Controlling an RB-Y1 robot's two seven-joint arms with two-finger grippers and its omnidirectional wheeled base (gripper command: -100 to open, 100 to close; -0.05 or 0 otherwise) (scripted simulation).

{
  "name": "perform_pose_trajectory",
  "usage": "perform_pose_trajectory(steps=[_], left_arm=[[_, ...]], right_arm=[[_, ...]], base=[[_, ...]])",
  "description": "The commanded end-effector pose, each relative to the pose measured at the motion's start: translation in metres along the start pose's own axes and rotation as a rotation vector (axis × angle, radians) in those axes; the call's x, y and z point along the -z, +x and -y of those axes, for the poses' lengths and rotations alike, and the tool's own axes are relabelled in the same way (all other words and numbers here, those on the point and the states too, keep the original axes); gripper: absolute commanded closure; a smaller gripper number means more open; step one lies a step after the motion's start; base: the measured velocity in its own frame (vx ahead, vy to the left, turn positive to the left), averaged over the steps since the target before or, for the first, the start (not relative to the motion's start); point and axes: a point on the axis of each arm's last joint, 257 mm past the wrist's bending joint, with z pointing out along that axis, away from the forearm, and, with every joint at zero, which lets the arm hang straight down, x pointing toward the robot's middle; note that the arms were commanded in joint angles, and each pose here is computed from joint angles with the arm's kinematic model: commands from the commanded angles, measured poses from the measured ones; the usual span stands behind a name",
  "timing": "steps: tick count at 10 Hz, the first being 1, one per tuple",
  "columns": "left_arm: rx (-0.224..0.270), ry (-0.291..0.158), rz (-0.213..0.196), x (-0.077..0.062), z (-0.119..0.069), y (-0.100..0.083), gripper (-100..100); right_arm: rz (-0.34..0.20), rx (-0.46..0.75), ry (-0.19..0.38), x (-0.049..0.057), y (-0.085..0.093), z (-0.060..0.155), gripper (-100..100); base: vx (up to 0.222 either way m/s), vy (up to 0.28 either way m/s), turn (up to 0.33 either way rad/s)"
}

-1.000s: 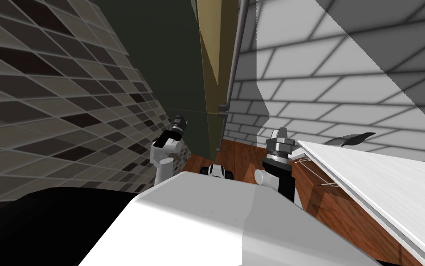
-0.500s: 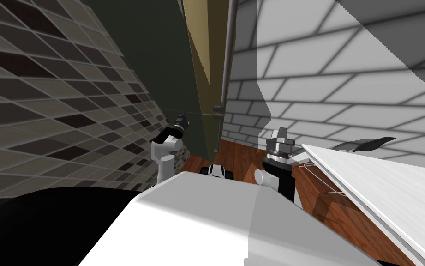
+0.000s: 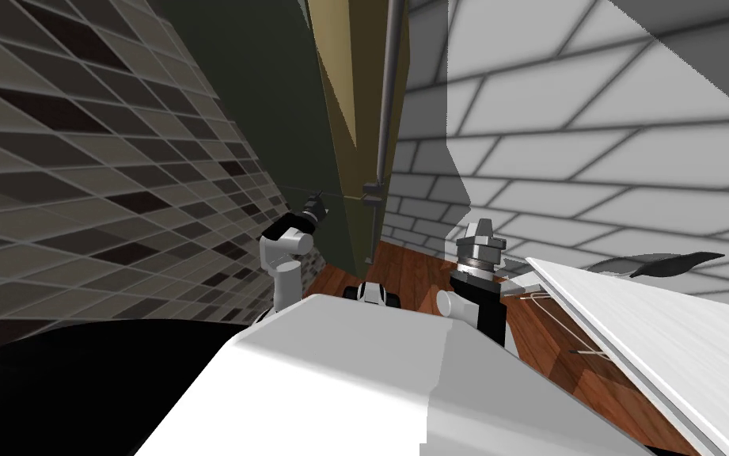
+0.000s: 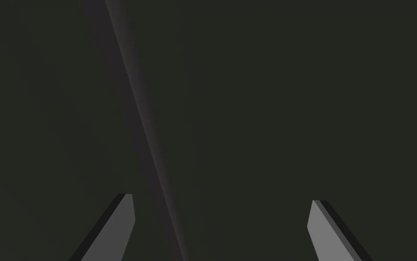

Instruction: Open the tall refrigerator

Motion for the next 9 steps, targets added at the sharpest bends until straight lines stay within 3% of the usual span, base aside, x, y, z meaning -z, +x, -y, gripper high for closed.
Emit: perform_pose_trajectory(steps=[1, 6, 9], left_arm=[[0.035, -0.029, -0.044, -0.005, 0.003, 0.016, -100], [0.069, -0.082, -0.096, -0.006, 0.001, 0.035, -100], [0.101, -0.12, -0.174, -0.004, 0.011, 0.062, -100]], right_arm=[[0.0, 0.0, 0.0, 0.0, 0.0, 0.0, 0], [0.0, 0.0, 0.0, 0.0, 0.0, 0.0, 0], [0.0, 0.0, 0.0, 0.0, 0.0, 0.0, 0]], base=[[0.035, -0.108, 0.118], [0.029, -0.081, 0.085], [0.032, -0.096, 0.127]])
